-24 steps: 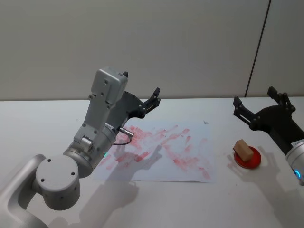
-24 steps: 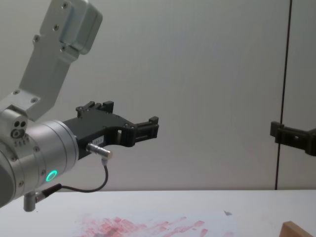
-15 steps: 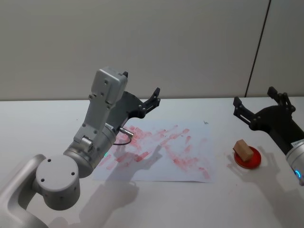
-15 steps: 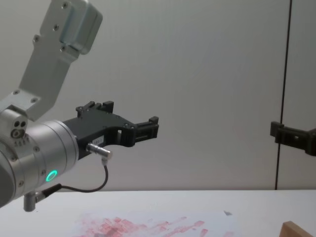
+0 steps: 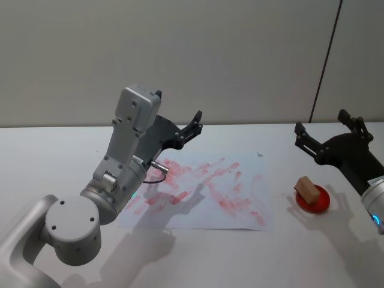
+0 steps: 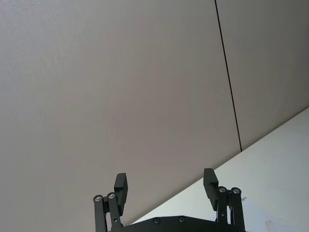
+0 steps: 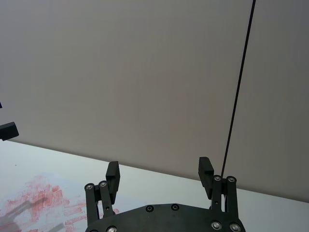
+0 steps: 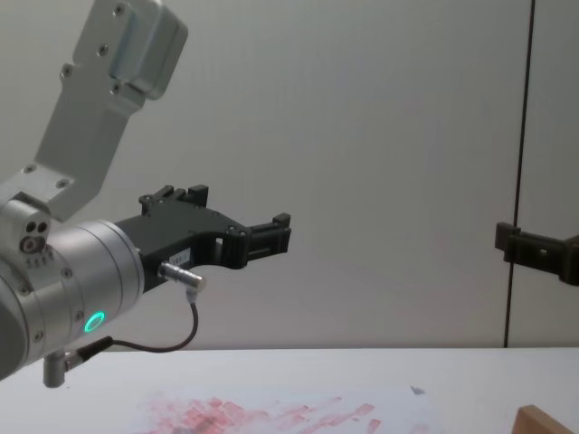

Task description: Use the one hand to pick up the stamp and affix it onto the A4 paper.

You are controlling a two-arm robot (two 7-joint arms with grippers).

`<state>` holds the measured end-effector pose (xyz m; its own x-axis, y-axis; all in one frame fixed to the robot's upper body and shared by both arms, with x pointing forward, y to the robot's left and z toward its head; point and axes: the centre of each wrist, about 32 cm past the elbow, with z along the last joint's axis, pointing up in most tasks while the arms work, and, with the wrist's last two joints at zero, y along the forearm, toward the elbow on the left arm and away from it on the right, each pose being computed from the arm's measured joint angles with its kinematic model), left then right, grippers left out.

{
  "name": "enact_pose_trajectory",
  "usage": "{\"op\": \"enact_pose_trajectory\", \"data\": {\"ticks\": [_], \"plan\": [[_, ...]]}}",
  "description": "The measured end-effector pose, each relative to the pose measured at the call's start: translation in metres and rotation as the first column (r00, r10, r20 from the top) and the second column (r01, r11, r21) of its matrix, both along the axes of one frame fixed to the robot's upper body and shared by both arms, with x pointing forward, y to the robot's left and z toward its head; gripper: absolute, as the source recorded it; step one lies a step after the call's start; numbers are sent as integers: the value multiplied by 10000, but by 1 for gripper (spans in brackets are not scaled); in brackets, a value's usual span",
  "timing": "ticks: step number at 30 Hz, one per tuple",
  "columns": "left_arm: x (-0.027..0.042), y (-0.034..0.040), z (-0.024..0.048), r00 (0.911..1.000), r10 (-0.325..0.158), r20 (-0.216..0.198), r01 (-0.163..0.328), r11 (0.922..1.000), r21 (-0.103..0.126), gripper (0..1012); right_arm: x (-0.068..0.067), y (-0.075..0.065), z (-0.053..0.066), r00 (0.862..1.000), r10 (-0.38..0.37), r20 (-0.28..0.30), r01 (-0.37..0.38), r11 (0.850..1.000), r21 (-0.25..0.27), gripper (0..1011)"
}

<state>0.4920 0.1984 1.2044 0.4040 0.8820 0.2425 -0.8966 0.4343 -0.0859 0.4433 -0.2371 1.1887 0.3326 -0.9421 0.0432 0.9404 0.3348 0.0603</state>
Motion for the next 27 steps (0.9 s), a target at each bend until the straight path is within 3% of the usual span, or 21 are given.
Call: {"op": "enact_pose_trajectory", "data": {"ticks": [16, 22, 27], "plan": [[0, 0, 0, 10000, 0, 0, 0, 10000, 0, 1001, -3, -22, -2, 10000, -32, -11, 32, 10000, -35, 1001], [0, 0, 0, 10000, 0, 1, 0, 10000, 0, 1001, -51, -139, -13, 9998, -150, -128, 148, 9998, -129, 1001], [0, 0, 0, 10000, 1, 0, -1, 10000, 0, 1001, -176, -333, -33, 9980, -384, -507, 372, 9990, -232, 1001]]}}
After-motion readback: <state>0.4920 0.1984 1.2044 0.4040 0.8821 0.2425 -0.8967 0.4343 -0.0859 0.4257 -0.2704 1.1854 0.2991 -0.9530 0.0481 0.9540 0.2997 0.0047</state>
